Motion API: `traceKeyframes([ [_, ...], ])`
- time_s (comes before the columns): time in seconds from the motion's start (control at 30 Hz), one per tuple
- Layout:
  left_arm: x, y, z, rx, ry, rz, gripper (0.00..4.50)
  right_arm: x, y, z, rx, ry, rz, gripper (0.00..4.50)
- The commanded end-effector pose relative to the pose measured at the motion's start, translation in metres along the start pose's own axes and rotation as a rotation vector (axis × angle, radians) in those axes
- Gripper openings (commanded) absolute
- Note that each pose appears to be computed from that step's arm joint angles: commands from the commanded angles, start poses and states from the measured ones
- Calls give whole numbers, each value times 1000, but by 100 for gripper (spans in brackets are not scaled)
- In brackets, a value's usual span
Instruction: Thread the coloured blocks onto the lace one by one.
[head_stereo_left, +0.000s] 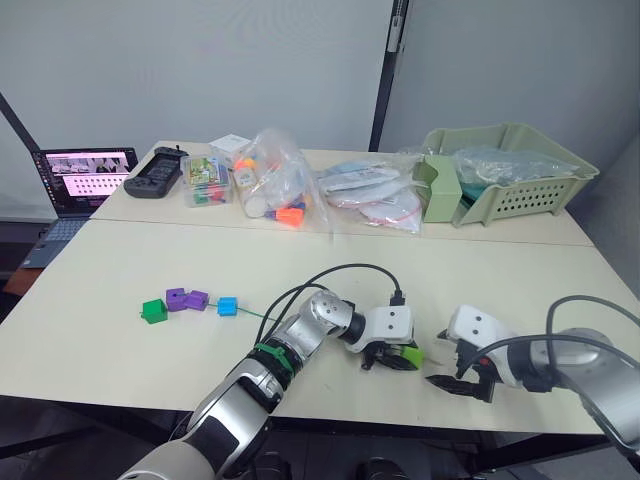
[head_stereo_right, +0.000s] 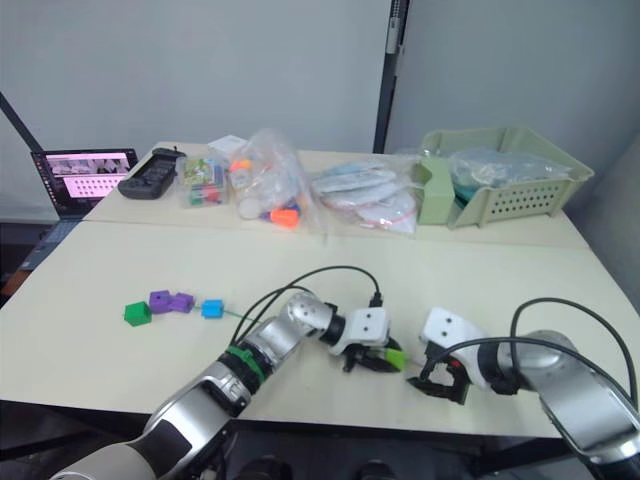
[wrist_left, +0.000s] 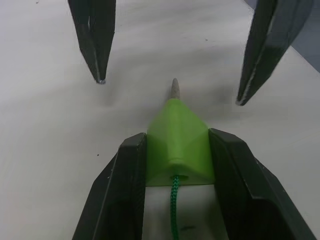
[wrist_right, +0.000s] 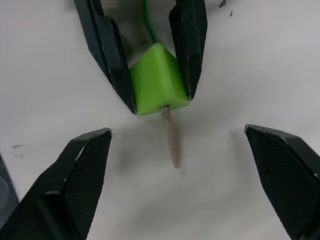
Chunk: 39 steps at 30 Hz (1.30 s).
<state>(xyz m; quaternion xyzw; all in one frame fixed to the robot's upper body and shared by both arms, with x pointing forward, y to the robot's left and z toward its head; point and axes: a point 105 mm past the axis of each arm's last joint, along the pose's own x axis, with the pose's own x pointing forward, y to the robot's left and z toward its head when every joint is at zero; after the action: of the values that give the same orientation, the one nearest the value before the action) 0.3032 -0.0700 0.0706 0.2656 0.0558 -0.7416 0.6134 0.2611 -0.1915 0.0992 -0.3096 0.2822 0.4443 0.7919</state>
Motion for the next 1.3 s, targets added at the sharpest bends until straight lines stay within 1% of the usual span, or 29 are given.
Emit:
traceKeyframes([
  [0.03,-2,2,-7,-13,41,20,137,2,-4,7,-47,3,25,330],
  [0.17,-4,5,-4,-12,21,37,137,5,-4,3,-42,33,45,197],
  [0.33,-11,9,1,-1,7,56,137,7,-4,4,-27,30,51,27],
  [0.37,-12,9,2,1,6,60,137,8,-3,4,-26,30,53,0],
  [0.47,-23,16,4,12,-1,106,137,9,-1,7,-23,21,61,0],
  [0.67,-63,17,-9,28,42,161,137,8,-1,11,-20,14,62,0],
  [0.77,-94,14,-24,25,88,198,137,6,-1,12,-22,13,65,0],
  [0.87,-131,5,-39,13,124,210,137,5,0,13,-27,13,72,0],
  [0.93,-162,-4,-55,-15,161,224,137,5,-1,15,-31,12,81,0],
  [1.0,-183,-8,-69,-32,209,243,137,5,-2,15,-37,12,87,0],
  [1.2,-237,-12,-102,-98,318,342,137,6,-4,20,-54,6,98,0],
  [1.3,-250,-15,-111,-125,335,361,136,6,-6,23,-61,2,100,0],
])
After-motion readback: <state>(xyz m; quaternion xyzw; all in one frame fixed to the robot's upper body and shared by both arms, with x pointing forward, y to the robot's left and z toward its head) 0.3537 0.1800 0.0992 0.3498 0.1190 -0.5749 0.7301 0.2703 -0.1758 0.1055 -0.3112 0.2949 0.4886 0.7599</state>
